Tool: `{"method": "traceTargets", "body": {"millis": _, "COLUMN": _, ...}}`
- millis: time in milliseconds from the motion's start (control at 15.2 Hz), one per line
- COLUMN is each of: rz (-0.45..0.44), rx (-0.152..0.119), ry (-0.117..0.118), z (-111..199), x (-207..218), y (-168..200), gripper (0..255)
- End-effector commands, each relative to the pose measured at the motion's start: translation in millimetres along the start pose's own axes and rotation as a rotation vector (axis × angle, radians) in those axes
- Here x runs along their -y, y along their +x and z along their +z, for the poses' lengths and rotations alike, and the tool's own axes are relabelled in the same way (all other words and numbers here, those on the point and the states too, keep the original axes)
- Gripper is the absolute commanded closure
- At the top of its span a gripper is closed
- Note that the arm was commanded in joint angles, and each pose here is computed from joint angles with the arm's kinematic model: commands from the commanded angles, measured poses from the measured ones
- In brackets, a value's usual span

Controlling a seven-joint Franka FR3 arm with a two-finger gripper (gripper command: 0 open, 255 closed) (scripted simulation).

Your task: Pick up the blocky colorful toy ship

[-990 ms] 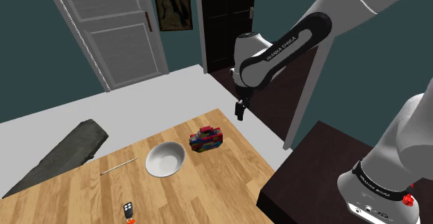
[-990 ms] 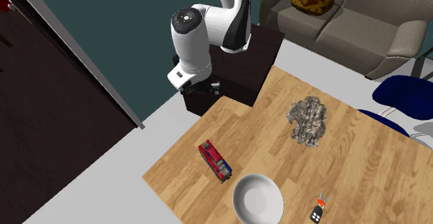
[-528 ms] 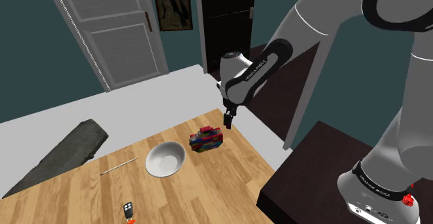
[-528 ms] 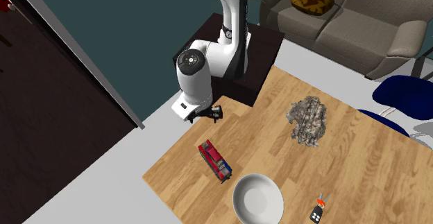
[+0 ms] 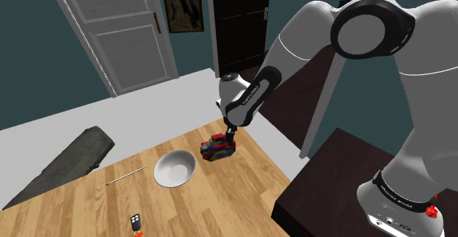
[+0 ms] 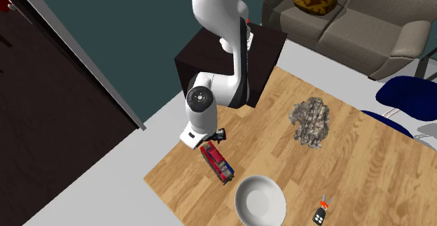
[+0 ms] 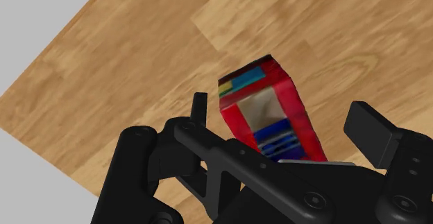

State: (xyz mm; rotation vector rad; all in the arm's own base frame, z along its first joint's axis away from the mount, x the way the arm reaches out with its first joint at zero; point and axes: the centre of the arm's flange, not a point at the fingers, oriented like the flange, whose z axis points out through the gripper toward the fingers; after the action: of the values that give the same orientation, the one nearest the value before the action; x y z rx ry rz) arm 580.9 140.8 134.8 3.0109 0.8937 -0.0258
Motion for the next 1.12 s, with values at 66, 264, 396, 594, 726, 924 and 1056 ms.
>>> {"method": "traceTargets", "body": {"millis": 66, "rz": -0.005, "rx": -0.001, "ry": -0.002, "z": 16.1, "x": -0.7, "y": 4.3, "gripper": 0}}
{"method": "traceTargets", "body": {"millis": 264, "rz": -0.005, "rx": -0.001, "ry": -0.002, "z": 31.9, "x": -0.8, "y": 4.5, "gripper": 0}}
{"method": "traceTargets", "body": {"millis": 396, "rz": -0.005, "rx": -0.001, "ry": -0.002, "z": 40.3, "x": -0.8, "y": 4.6, "gripper": 0}}
{"method": "traceTargets", "body": {"millis": 594, "rz": -0.005, "rx": -0.001, "ry": -0.001, "z": 41.0, "x": -1.0, "y": 4.7, "gripper": 255}}
{"method": "traceTargets", "body": {"millis": 726, "rz": -0.005, "rx": -0.001, "ry": -0.001, "z": 41.0, "x": -1.1, "y": 4.7, "gripper": 255}}
{"method": "traceTargets", "body": {"millis": 924, "rz": -0.005, "rx": -0.001, "ry": -0.001, "z": 41.0, "x": -1.0, "y": 4.8, "gripper": 255}}
{"method": "traceTargets", "body": {"millis": 1056, "rz": -0.005, "rx": -0.001, "ry": -0.001, "z": 41.0, "x": -0.8, "y": 4.8, "gripper": 255}}
